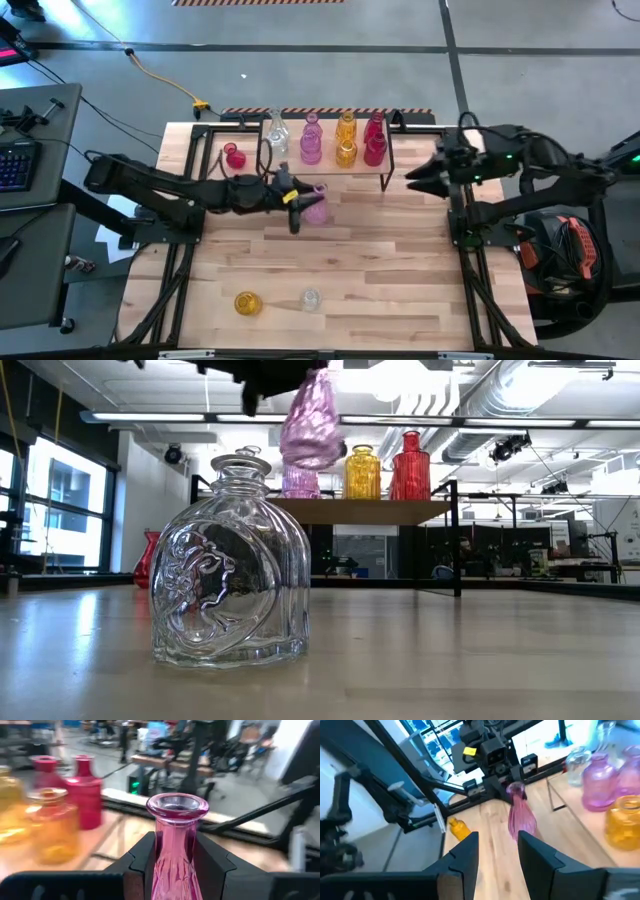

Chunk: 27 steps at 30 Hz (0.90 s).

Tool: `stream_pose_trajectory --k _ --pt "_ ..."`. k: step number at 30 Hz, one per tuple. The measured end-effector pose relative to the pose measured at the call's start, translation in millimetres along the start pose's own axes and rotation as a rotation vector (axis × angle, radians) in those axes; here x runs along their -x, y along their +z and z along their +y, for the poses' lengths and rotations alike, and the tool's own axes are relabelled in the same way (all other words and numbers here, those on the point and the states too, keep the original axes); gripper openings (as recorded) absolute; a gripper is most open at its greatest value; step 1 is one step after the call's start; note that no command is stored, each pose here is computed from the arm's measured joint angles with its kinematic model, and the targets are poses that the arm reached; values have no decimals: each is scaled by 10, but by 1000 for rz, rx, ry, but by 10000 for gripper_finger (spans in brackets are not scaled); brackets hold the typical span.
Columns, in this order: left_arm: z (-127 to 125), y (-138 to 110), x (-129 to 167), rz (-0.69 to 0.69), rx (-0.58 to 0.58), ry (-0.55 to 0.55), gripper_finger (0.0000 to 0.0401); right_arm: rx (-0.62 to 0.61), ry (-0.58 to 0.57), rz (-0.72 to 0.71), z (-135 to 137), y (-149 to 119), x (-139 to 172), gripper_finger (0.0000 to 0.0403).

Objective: Sort vases onto shelf
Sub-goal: Put the purple vase on the shelf aligned with the other purple vase

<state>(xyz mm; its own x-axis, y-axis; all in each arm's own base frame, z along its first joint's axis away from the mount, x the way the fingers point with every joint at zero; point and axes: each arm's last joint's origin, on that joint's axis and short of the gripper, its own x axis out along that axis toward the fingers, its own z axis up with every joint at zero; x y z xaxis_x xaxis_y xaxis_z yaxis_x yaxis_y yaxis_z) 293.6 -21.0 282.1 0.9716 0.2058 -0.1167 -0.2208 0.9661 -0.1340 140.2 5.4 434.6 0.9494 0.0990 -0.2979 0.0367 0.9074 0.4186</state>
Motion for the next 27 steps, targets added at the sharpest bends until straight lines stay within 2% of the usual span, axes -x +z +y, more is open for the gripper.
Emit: stream_pose_trajectory --k 3,6,11,16,22,27 --pt "116 43 114 55 -31 94 92 64 -7 -5 -7 -34 131 118" --pt "220 125 197 44 -29 166 92 143 -8 -4 -35 -104 179 118" --pt "304 192 191 -2 -36 196 92 232 6 22 -94 -247 173 118" --pt "338 144 134 16 -30 212 92 277 94 -16 -143 -413 232 118" --pt "361 157 134 -45 -70 262 92 257 133 -132 -227 -628 404 118" --pt "415 48 146 -75 -67 280 92 206 159 -192 -278 -759 499 118"
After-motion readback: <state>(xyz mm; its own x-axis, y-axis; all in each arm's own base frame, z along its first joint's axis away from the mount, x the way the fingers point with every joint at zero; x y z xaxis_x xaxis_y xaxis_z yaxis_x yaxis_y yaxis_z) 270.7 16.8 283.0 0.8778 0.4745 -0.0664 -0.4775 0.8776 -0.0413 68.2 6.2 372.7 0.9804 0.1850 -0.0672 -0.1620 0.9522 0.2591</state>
